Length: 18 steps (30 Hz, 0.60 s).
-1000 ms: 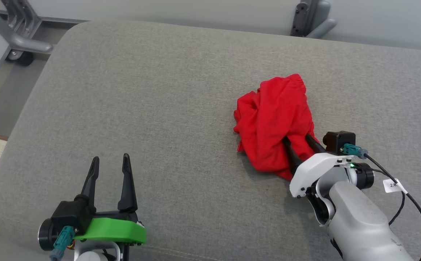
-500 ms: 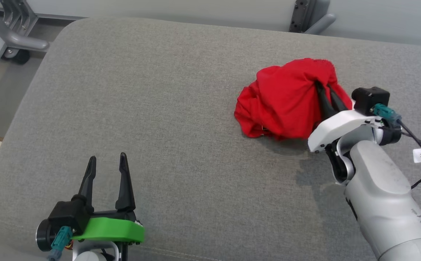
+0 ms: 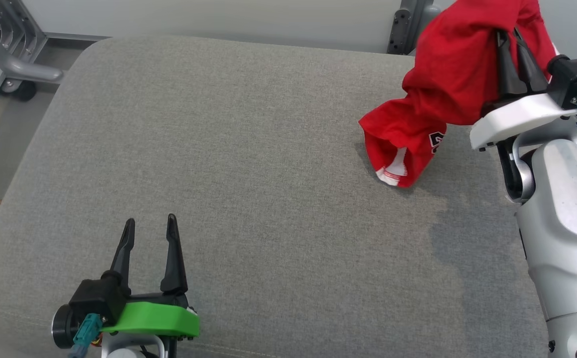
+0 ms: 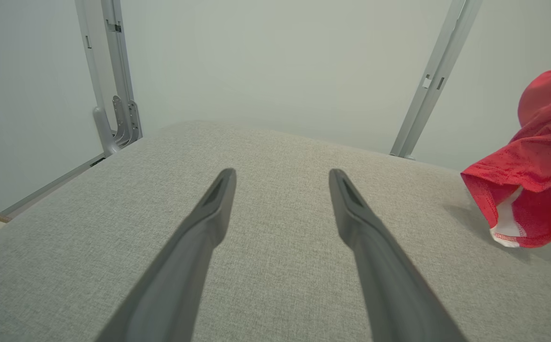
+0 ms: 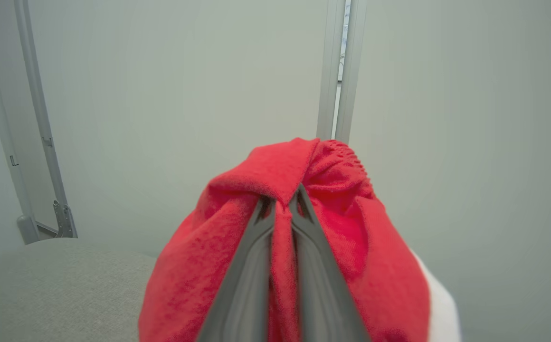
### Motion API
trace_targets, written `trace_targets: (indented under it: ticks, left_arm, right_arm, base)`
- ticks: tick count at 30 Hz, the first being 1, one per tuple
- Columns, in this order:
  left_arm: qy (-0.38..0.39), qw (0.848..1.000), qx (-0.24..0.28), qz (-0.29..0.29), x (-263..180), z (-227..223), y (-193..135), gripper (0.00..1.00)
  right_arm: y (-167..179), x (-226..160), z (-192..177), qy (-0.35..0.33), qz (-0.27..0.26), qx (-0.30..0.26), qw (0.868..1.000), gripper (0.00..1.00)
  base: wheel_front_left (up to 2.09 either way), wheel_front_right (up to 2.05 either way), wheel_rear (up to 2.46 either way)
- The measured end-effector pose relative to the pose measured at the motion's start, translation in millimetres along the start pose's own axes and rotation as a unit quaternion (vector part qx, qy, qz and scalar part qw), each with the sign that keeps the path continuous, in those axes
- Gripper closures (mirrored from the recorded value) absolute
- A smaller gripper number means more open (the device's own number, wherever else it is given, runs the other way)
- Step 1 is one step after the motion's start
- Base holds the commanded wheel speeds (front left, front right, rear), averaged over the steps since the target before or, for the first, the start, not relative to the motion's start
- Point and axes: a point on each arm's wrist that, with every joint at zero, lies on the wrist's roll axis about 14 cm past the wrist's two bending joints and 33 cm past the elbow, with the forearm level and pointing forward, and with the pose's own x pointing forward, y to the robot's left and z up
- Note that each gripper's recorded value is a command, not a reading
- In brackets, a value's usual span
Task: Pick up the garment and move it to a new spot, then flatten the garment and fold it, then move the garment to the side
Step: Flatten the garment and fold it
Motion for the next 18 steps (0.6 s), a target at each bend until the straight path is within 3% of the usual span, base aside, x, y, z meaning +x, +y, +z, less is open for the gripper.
trace_targets:
  ticks: [4, 8, 14, 18]
  left_arm:
    - [-0.003, 1.000, 0.000, 0.001, -3, 2, 2, 0.00]
    - [-0.002, 1.000, 0.000, 0.000, -5, 2, 2, 0.00]
    - [0.000, 1.000, 0.000, 0.000, -6, 0, 3, 0.00]
    - [0.003, 1.000, 0.001, 0.003, -7, -1, 5, 0.00]
  right_arm:
    - [14, -1, 10, -0.010, 0.025, -0.036, 0.999, 1.00]
    - [58, -21, -31, 0.048, 0.088, -0.052, 0.994, 1.00]
    - [115, -64, -98, 0.147, 0.171, -0.053, 0.973, 1.00]
    - [144, -82, -115, 0.172, 0.207, -0.040, 0.962, 1.00]
  base:
    - [0.00, 0.00, 0.00]
    - [0.00, 0.00, 0.00]
    - [0.00, 0.00, 0.00]
    - [0.00, 0.00, 0.00]
